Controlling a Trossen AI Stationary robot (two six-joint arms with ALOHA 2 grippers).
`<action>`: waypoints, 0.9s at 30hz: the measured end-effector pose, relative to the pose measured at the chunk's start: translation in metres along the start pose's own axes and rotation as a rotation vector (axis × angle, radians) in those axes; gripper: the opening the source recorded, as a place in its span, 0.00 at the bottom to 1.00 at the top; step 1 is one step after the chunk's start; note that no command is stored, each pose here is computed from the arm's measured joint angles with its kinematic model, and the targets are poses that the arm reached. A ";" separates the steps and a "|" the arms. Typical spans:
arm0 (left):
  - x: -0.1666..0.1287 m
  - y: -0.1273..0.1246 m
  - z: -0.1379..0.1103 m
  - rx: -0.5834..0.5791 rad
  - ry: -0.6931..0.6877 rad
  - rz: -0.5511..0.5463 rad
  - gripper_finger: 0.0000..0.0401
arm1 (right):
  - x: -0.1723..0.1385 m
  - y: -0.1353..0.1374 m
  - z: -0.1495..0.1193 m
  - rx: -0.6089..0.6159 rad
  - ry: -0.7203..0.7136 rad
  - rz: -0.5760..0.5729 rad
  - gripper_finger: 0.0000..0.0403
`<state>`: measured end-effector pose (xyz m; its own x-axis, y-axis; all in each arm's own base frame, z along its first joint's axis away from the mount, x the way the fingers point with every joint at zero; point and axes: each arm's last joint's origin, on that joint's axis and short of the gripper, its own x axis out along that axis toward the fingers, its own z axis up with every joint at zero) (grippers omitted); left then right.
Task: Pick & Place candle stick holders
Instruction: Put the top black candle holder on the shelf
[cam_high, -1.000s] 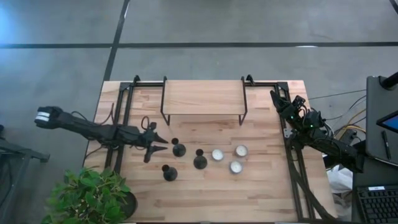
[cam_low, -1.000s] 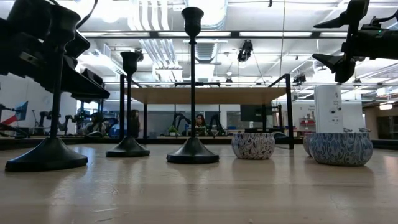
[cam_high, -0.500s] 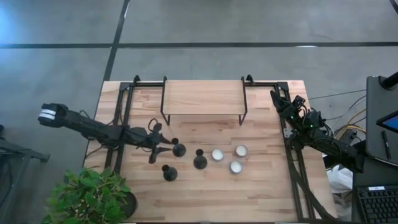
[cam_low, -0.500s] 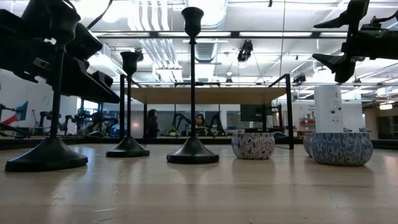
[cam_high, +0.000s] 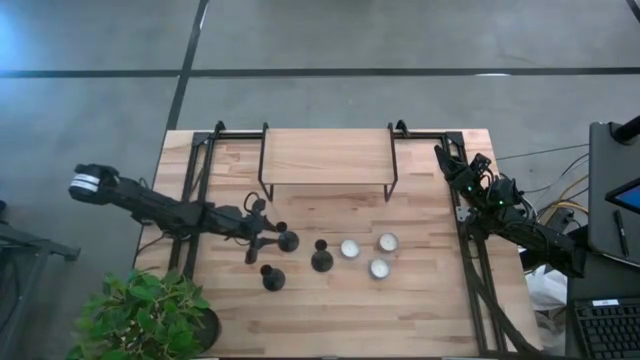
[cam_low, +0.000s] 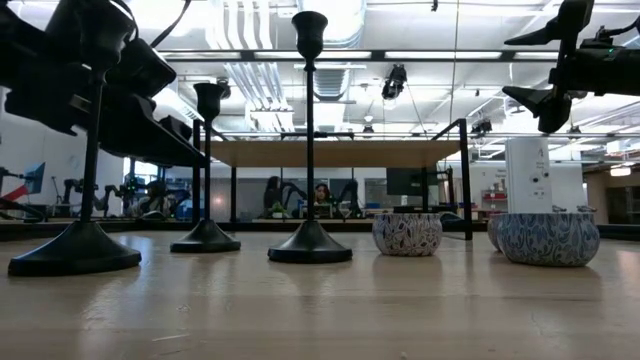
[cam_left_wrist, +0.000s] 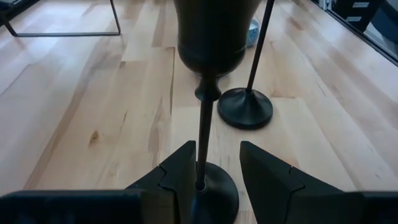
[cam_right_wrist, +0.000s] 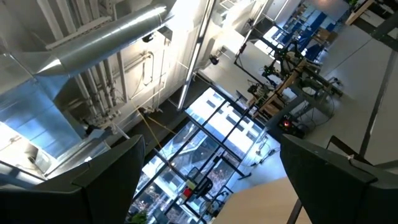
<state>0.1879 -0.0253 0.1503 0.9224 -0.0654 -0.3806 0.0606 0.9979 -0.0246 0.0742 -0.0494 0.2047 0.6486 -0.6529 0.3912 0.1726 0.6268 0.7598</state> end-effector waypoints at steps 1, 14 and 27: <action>0.001 0.000 0.000 0.000 0.001 0.000 0.33 | 0.000 0.000 0.000 0.000 0.000 0.000 0.91; 0.013 0.000 0.001 -0.004 0.024 0.021 0.32 | 0.000 0.000 0.000 0.000 0.000 0.000 0.91; 0.014 0.000 0.004 -0.007 -0.009 0.023 0.11 | 0.000 0.000 0.000 0.000 0.000 0.000 0.91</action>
<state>0.2022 -0.0267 0.1484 0.9271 -0.0423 -0.3723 0.0367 0.9991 -0.0220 0.0742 -0.0493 0.2047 0.6488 -0.6527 0.3912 0.1726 0.6269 0.7597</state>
